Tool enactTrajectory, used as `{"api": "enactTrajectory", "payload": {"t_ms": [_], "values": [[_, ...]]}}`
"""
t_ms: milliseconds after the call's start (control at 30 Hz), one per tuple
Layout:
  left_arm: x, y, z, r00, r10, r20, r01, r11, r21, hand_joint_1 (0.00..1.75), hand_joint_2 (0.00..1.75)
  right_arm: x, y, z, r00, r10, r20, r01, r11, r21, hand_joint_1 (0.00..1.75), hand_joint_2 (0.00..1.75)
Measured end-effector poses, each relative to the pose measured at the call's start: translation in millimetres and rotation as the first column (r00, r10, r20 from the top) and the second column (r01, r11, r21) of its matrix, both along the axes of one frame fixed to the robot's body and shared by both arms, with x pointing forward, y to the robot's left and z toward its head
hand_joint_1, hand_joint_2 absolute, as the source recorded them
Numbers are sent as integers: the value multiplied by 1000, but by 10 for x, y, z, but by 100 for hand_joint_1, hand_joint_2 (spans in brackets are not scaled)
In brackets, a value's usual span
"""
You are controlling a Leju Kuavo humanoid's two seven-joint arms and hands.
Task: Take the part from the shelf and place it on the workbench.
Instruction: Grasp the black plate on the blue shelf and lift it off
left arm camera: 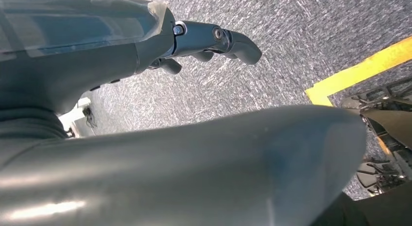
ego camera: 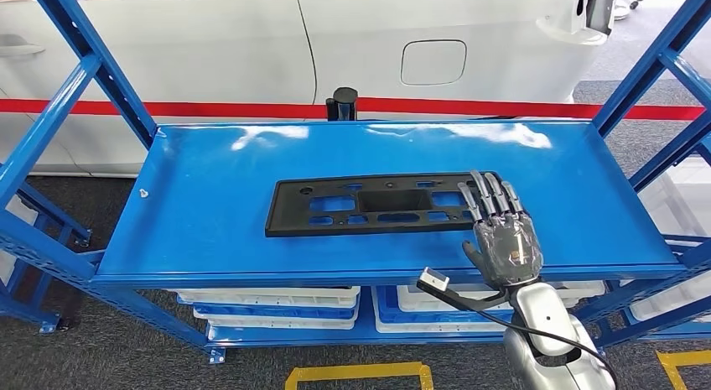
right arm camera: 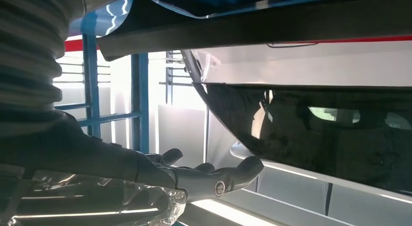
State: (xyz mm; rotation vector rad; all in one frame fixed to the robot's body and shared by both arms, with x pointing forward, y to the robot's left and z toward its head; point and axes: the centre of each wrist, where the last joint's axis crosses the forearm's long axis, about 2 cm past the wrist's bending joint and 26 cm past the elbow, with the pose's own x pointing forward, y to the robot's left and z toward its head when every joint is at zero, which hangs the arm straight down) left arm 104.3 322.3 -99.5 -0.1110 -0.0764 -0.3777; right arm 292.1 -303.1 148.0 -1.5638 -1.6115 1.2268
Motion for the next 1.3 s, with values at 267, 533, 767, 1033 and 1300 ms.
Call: {"api": "enactTrajectory", "payload": {"t_ms": [267, 533, 767, 1033, 1300], "values": [[75, -10, 17, 1000, -12, 5, 12, 1000, 1, 0, 0, 104, -105, -103, 997, -69, -16, 69, 997, -21, 0, 175], [92, -17, 22, 1000, -14, 8, 14, 1000, 0, 0, 0, 252, -168, -154, 994, -103, -34, 103, 995, -21, 0, 175], [96, -25, 22, 1000, -15, 7, 15, 1000, -2, 0, 0, 341, -170, -153, 993, -112, -35, 111, 994, -20, 0, 175], [95, -26, 22, 1000, -16, 8, 16, 1000, -2, 0, 0, 419, -136, -155, 994, -101, -47, 100, 995, -17, 83, 175], [94, -26, 22, 1000, -16, 8, 16, 1000, -2, 0, 0, 473, -95, -202, 993, -91, -75, 90, 996, -6, 160, 175]]}}
